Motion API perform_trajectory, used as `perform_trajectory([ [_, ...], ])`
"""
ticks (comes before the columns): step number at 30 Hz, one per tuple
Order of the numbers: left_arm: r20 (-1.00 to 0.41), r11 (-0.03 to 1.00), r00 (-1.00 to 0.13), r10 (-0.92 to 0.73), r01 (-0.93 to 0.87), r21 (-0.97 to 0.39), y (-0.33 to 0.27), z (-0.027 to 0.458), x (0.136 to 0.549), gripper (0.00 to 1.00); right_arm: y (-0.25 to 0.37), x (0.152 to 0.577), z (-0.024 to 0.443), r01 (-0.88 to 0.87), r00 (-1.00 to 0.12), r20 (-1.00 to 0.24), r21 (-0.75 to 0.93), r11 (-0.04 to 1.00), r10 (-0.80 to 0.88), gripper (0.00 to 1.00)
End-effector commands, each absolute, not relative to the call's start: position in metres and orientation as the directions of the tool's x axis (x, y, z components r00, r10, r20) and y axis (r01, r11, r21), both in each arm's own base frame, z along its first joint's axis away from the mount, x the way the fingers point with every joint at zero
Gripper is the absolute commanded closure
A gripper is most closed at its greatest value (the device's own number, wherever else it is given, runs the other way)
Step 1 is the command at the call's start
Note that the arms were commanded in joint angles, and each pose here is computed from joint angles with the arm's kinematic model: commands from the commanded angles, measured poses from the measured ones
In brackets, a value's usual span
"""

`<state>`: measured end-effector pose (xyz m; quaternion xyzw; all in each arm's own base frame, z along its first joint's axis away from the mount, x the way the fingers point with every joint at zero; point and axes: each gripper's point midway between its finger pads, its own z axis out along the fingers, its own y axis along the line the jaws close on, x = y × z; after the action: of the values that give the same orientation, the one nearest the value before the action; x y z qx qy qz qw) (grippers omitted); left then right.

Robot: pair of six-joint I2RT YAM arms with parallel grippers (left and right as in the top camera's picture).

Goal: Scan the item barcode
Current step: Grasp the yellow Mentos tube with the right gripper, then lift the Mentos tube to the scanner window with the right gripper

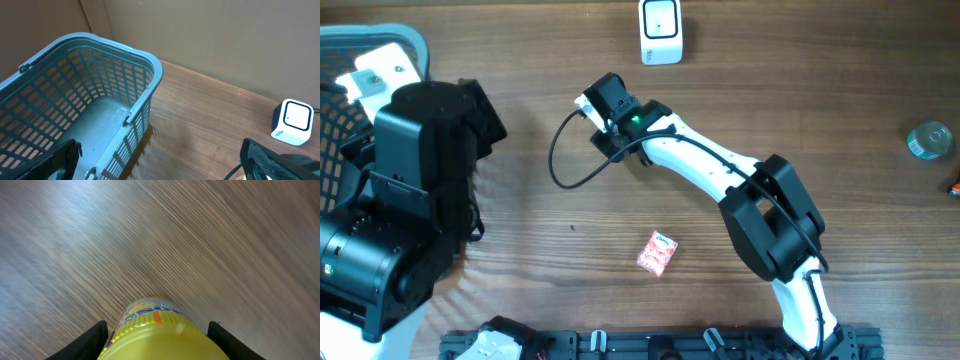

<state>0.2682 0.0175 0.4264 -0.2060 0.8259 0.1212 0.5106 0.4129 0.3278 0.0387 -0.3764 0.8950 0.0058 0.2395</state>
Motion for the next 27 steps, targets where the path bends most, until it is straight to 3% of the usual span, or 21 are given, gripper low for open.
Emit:
perform_trajectory([
  [1, -0.897, 0.869, -0.371, -0.241, -0.495, -0.028, 0.022, 0.427, 0.267, 0.00, 0.287, 0.411, 0.034, -0.371, -0.823, -0.397, -0.166, 0.914, -0.406, 0.42],
  [4, -0.897, 0.868, -0.370, -0.243, -0.496, -0.030, 0.022, 0.427, 0.267, 0.00, 0.271, 0.392, 0.026, -0.122, -0.928, -0.341, -0.101, 0.987, -0.150, 0.39],
  [8, -0.891, 0.868, -0.388, -0.236, -0.496, -0.013, 0.023, 0.424, 0.265, 0.00, 0.256, 0.372, 0.020, 0.175, -0.952, -0.264, -0.047, 0.983, 0.157, 0.31],
  [10, -0.890, 0.868, -0.391, -0.235, -0.497, -0.010, 0.023, 0.423, 0.264, 0.00, 0.256, 0.371, 0.018, 0.214, -0.950, -0.239, -0.020, 0.977, 0.203, 0.11],
  [11, -0.890, 0.868, -0.391, -0.235, -0.497, -0.010, 0.023, 0.423, 0.264, 0.00, 0.254, 0.372, 0.019, 0.212, -0.950, -0.237, -0.019, 0.977, 0.201, 0.00],
  [15, -0.890, 0.868, -0.391, -0.235, -0.497, -0.010, 0.023, 0.423, 0.264, 0.00, 0.254, 0.371, 0.025, -0.008, -0.976, -0.215, -0.046, 0.999, -0.018, 0.00],
  [17, -0.890, 0.868, -0.391, -0.235, -0.497, -0.011, 0.023, 0.423, 0.264, 0.00, 0.261, 0.357, 0.030, -0.191, -0.972, -0.137, 0.003, 0.982, -0.189, 0.00],
  [21, -0.888, 0.864, -0.382, -0.255, -0.503, -0.032, 0.023, 0.423, 0.265, 0.00, 0.244, 0.349, 0.058, -0.218, -0.975, -0.046, -0.010, 0.976, -0.218, 0.00],
  [27, -0.886, 0.862, -0.385, -0.259, -0.506, -0.032, 0.023, 0.422, 0.264, 0.00, 0.260, 0.352, 0.078, -0.297, -0.954, -0.056, 0.076, 0.952, -0.294, 0.00],
])
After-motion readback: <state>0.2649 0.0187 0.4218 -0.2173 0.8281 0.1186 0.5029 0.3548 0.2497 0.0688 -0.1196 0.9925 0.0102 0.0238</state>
